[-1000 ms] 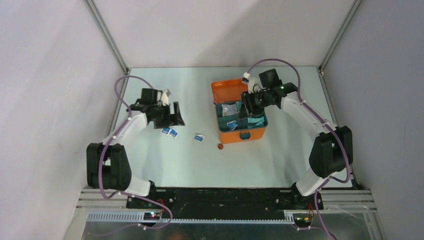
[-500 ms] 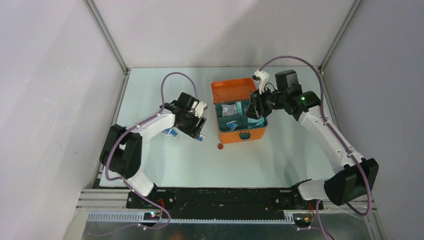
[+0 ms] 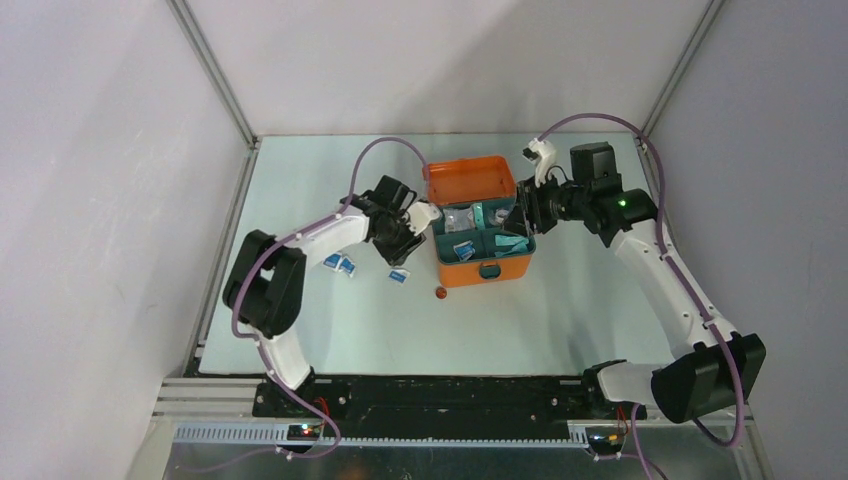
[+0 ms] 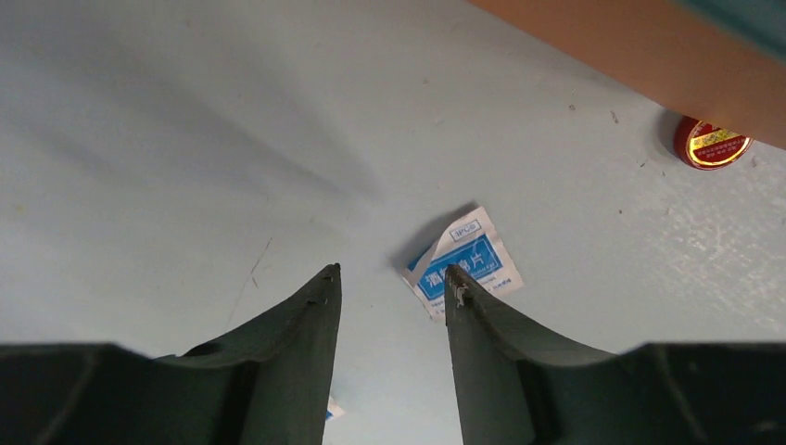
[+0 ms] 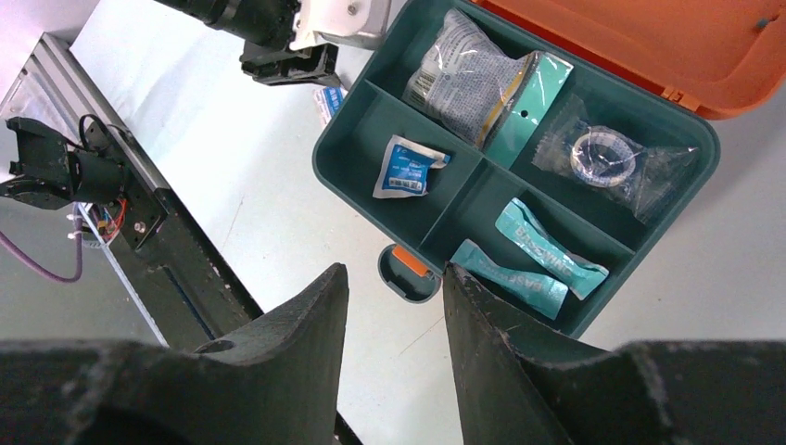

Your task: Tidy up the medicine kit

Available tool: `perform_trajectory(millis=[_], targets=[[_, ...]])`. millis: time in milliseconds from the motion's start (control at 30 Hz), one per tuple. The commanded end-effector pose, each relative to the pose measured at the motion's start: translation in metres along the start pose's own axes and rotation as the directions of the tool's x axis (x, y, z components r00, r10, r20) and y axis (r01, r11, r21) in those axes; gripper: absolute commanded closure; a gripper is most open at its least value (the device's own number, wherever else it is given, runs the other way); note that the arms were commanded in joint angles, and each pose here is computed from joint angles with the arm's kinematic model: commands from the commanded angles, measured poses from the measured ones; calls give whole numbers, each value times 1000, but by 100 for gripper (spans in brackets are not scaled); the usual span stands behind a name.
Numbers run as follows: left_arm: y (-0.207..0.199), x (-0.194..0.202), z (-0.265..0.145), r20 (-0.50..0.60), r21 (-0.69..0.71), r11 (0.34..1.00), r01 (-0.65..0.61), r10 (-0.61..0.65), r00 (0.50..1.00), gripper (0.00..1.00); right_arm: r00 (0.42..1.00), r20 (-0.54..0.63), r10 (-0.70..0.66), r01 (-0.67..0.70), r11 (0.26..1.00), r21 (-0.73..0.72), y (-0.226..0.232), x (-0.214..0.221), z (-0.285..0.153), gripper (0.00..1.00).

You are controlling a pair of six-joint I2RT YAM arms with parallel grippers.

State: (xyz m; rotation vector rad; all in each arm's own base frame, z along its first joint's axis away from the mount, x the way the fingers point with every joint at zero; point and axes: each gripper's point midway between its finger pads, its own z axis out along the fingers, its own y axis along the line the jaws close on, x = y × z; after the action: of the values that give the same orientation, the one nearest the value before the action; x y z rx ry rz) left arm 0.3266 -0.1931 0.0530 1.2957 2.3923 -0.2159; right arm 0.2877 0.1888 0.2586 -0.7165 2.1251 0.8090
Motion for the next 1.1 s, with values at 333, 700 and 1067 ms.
perform_trajectory(millis=[333, 700, 1067], targets=[[-16, 1, 17, -14, 116, 986, -117, 120, 993, 52, 998, 67, -12, 12, 1000, -1, -2, -13, -14, 54], [-6, 17, 31, -101, 96, 986, -135, 145, 984, 65, 997, 73, 0, 0, 1000, -7, -3, -15, -13, 54], [-15, 27, 22, -87, 118, 984, -136, 147, 985, 51, 997, 81, 2, -2, 1000, 5, -5, -15, -19, 54]])
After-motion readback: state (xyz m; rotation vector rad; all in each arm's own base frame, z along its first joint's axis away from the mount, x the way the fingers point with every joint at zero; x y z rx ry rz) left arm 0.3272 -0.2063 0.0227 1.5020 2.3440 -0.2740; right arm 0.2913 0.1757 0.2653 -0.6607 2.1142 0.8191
